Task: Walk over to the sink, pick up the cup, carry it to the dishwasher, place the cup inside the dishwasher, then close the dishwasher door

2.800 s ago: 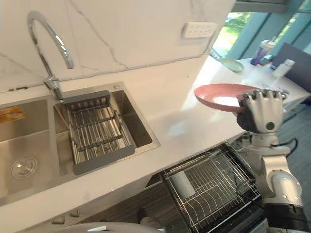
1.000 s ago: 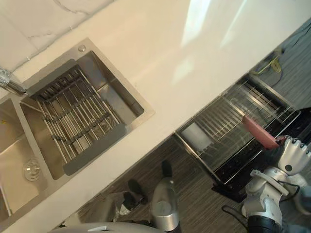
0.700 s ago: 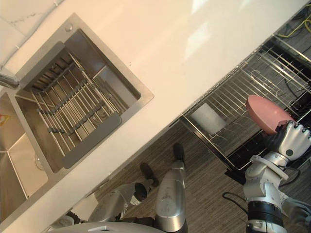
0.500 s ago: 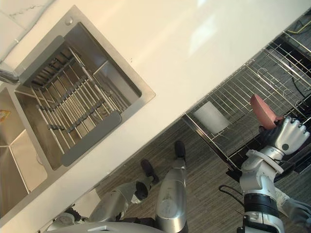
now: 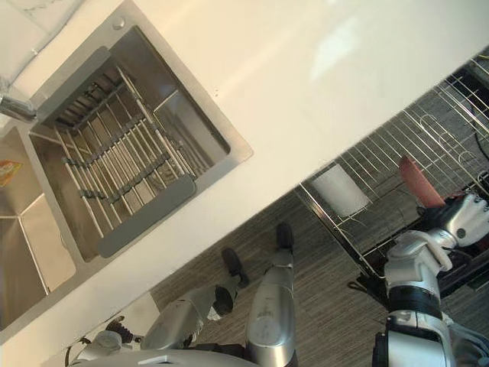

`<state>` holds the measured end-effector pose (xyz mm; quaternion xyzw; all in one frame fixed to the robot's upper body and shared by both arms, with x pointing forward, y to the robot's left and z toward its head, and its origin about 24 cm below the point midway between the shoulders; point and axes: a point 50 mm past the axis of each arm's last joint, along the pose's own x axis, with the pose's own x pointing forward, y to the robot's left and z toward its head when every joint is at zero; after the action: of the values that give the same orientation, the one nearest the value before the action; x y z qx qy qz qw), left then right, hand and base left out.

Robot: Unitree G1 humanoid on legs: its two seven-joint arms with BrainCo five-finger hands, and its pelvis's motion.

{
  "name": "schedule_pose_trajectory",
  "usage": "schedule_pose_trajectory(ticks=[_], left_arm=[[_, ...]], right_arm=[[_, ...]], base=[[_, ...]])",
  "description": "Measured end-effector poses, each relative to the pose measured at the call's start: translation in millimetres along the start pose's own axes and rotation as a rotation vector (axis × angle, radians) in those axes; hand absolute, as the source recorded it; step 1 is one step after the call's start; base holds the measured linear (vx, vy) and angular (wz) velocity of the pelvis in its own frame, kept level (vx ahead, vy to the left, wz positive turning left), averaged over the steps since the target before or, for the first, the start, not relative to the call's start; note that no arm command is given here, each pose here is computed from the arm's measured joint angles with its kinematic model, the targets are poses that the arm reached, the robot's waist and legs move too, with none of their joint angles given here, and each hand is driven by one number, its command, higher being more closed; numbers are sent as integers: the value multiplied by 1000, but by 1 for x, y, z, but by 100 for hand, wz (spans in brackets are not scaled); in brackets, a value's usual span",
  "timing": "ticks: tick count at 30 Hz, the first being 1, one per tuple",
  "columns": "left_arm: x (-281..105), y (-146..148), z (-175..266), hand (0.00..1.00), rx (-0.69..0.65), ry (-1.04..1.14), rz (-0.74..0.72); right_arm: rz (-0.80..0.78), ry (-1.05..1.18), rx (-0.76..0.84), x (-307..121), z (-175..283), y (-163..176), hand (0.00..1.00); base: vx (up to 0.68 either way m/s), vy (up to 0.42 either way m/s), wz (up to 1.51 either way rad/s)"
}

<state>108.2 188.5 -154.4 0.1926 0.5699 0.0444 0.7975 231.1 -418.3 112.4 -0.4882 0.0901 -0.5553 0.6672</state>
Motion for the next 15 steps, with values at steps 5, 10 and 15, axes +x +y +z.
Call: schedule_pose_trajectory(ticks=[5, 10, 15], left_arm=[[-1, -1, 6, 0, 103, -48, -35], [-2, -6, 11, 0, 64, -55, -89], [-3, -10, 10, 0, 61, -59, -155]], right_arm=[[13, 74, 24, 6, -3, -3, 0], [37, 71, 64, 4, -2, 0, 0], [195, -25, 274, -16, 13, 10, 0]], base=[[16, -25, 10], [4, -6, 0], [8, -24, 2]])
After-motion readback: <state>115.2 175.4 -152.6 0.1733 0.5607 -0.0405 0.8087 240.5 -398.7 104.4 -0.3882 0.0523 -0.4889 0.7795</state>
